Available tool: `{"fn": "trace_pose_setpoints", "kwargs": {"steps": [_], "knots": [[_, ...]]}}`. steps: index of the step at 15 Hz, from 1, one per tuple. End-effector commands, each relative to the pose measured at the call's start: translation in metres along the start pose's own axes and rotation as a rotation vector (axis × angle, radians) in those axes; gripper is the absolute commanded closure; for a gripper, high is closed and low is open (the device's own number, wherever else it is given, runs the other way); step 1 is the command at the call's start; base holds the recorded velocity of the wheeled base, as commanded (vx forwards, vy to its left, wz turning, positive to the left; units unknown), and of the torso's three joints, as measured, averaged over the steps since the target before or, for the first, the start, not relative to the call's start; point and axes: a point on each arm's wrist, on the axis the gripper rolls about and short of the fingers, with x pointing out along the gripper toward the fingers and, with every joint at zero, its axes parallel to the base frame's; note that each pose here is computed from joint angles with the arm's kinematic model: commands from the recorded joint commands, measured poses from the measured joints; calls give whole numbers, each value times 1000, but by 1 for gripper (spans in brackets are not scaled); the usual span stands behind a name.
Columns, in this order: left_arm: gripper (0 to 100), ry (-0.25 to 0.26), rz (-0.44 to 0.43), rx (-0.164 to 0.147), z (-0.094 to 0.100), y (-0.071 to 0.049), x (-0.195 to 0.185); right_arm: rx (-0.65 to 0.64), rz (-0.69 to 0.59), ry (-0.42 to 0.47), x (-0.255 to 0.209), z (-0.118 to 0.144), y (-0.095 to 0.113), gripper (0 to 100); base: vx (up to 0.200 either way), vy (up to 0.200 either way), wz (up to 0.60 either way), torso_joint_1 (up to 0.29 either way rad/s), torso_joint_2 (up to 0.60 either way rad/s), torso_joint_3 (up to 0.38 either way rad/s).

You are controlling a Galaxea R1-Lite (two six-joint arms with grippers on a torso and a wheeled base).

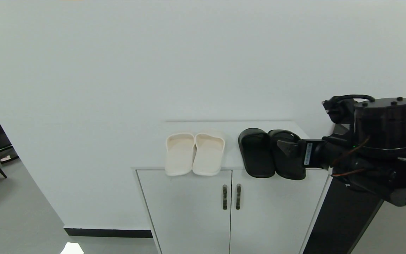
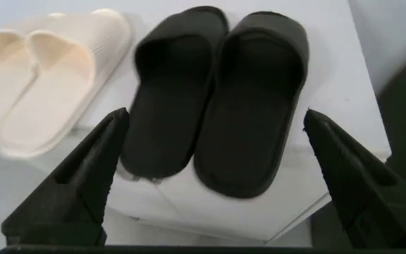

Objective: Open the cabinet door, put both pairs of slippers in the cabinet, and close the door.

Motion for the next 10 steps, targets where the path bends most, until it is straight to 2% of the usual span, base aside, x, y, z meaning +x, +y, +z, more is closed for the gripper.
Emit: {"fn": "trace_pose_setpoints", "kwargs": {"steps": [1,6,10], "knots": [[100,1,-1,0,0,0,0,-20,-19,42,31,-9,9,0,0,0,0,0,0,0],[100,1,-1,0,0,0,0,-56,-43,66,78,-17,20,0,0,0,0,0,0,0],[100,1,-1,-2,0,0,0,-72,-70,71,110,-21,22,0,0,0,0,0,0,0]]}}
